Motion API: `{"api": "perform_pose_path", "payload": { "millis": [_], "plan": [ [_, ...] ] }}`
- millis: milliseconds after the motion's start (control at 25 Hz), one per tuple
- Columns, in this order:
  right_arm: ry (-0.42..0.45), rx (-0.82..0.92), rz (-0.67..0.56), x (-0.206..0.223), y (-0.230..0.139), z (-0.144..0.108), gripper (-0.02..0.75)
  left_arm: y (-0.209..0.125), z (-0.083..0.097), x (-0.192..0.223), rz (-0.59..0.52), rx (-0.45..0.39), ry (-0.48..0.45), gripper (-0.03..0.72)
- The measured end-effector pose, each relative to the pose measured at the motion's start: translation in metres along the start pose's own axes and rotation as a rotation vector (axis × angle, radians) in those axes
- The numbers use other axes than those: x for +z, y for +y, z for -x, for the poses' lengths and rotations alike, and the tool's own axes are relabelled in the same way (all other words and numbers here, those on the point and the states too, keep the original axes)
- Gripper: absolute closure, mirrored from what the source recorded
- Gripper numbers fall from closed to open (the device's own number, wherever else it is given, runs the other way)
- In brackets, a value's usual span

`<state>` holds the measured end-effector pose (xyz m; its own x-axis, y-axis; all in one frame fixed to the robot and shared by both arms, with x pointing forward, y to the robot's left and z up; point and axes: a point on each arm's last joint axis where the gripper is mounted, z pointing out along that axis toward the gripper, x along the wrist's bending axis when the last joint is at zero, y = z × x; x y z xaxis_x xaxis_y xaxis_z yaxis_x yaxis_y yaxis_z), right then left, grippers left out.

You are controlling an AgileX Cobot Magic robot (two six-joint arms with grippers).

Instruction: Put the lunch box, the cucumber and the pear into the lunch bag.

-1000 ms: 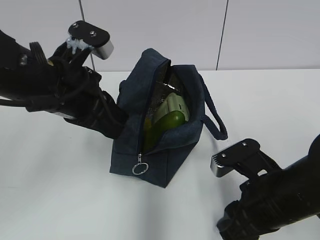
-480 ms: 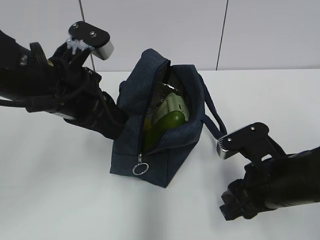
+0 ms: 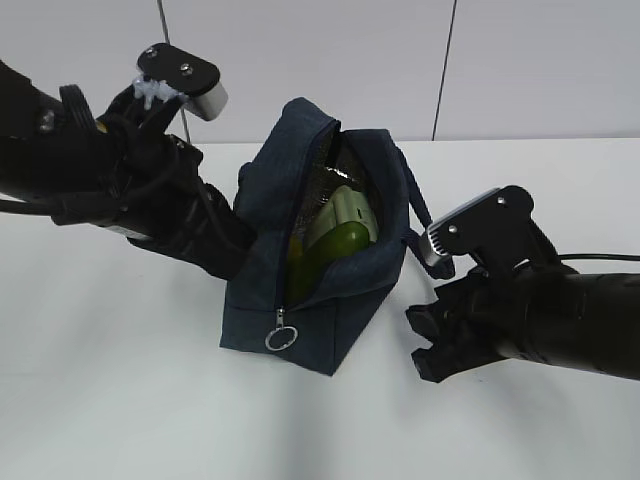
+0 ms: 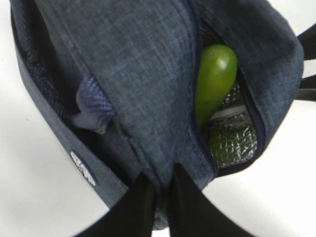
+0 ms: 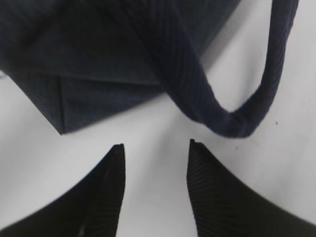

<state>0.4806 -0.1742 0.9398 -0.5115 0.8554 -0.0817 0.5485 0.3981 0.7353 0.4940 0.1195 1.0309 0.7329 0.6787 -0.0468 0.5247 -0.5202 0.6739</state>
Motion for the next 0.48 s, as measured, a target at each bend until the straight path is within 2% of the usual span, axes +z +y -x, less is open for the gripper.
{"api": "perform_pose_path", "payload": {
  "millis": [240,480],
  "plan": [
    [0.059,-0.069,0.177,-0.020,0.003,-0.016,0.448,0.000,0.000,0.000,0.000,0.000,0.000,0.685],
    [0.236,-0.140,0.373,-0.036,-0.020,-0.036,0.454,0.000,0.000,0.000,-0.001,0.000,-0.001,0.685]
  ]
}}
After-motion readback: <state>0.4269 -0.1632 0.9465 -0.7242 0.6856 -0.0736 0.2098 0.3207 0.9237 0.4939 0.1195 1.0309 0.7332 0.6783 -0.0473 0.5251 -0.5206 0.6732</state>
